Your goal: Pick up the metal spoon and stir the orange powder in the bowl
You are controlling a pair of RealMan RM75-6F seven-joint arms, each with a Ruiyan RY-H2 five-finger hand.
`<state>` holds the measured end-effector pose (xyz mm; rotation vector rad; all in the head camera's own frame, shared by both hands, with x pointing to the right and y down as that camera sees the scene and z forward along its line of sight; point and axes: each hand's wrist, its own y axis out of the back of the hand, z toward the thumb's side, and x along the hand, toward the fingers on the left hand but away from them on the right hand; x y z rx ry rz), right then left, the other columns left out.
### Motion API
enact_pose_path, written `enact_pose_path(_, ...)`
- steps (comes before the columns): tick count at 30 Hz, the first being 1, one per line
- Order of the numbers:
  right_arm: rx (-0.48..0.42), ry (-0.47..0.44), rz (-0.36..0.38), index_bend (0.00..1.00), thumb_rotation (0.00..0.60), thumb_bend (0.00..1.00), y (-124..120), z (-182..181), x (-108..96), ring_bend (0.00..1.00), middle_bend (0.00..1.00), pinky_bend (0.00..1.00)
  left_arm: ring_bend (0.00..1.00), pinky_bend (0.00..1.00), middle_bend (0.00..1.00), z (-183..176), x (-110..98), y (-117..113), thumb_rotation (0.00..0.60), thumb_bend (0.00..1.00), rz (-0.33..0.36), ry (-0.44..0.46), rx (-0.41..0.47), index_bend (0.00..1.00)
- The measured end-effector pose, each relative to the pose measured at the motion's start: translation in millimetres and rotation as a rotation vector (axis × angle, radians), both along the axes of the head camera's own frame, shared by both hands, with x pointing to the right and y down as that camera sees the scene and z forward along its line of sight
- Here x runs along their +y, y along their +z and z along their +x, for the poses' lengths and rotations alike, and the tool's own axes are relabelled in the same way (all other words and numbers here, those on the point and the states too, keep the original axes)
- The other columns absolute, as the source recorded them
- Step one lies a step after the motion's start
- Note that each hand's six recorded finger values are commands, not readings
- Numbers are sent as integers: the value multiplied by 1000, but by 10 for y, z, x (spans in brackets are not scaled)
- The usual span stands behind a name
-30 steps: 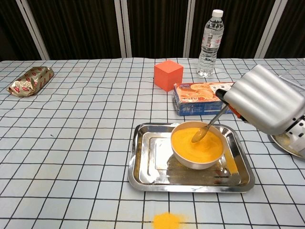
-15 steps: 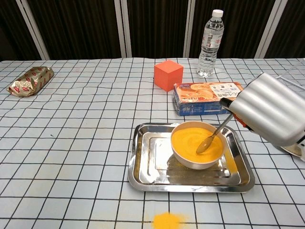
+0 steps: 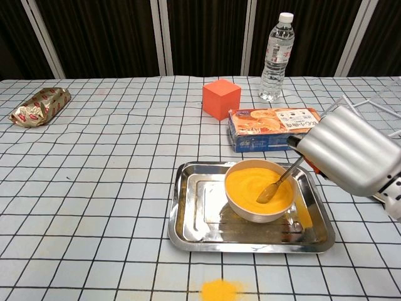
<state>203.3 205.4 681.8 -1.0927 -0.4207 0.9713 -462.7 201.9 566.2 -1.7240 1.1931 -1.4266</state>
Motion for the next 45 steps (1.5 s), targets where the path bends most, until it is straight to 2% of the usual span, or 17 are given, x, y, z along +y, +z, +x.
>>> enact_pose_path(14,-24,75,6,816,600,743,6,16,-182,1000,1000,974,0,0,0,-12,-10,4,600,0,-3,-10,8,0)
enact_pose_path(33,-12,84,45,816,600,743,-170,111,-249,1000,1000,974,0,0,0,-1,-5,-12,600,0,4,-9,12,0)
enact_pose_path(45,-13,85,28,816,600,743,-92,-19,-278,1000,1000,974,0,0,0,-12,-14,-5,600,0,-1,-15,17,0)
